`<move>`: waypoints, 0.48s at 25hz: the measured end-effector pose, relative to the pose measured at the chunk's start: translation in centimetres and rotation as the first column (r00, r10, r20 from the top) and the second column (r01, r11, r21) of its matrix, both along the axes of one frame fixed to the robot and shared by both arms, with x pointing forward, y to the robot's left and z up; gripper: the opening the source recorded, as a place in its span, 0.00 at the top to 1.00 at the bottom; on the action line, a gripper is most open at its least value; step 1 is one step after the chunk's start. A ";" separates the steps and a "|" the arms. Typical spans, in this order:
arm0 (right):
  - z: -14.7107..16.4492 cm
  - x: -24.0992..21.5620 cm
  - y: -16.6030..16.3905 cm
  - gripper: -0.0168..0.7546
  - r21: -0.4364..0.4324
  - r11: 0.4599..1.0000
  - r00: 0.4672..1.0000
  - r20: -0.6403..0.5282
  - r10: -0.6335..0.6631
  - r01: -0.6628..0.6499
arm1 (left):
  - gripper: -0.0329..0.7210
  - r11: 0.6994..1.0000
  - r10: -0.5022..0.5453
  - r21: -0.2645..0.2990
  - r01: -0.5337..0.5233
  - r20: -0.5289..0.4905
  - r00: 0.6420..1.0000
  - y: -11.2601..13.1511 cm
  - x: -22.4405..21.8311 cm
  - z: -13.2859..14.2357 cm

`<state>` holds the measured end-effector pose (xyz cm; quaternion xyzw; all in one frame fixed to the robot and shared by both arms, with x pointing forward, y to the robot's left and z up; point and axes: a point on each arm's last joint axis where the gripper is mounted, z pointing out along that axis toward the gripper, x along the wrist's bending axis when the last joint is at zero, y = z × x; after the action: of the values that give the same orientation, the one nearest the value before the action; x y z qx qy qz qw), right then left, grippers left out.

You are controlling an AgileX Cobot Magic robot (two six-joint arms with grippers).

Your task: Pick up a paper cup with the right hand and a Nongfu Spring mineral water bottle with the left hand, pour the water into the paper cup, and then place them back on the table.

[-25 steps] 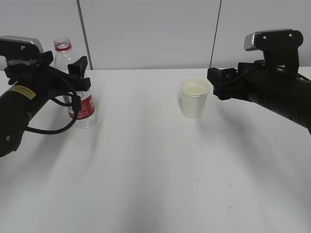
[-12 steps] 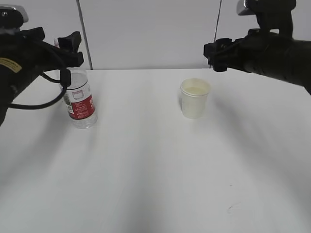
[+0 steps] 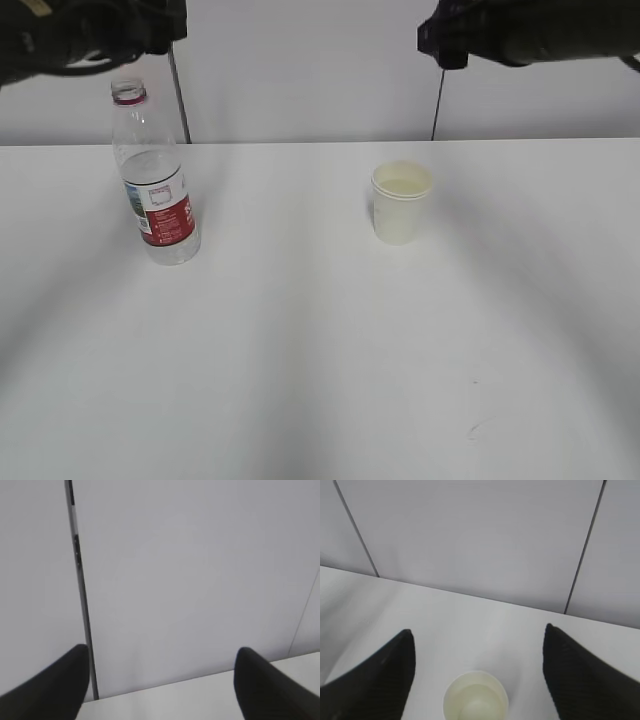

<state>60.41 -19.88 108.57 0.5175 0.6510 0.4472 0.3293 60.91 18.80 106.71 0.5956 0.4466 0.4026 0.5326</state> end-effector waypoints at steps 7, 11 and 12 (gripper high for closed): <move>4.1 0.3 0.0 0.21 -0.026 1.000 0.996 -0.087 -0.010 0.008 | 0.23 0.999 0.010 0.035 -0.005 -0.150 0.989 0.6 1.8 5.6; 6.7 0.0 -0.1 0.21 -0.044 0.999 0.989 -0.148 -0.018 0.012 | 0.23 0.998 0.038 0.067 -0.021 -0.265 0.963 2.0 1.9 8.9; 7.4 -0.2 -0.2 0.21 -0.050 0.999 0.985 -0.169 -0.021 0.012 | 0.23 0.997 0.046 0.073 -0.026 -0.284 0.958 2.4 1.8 9.8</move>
<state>60.21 -20.09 115.93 0.5509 0.6831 0.3826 0.2890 62.72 21.22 116.49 0.6574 0.5154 0.3370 0.4343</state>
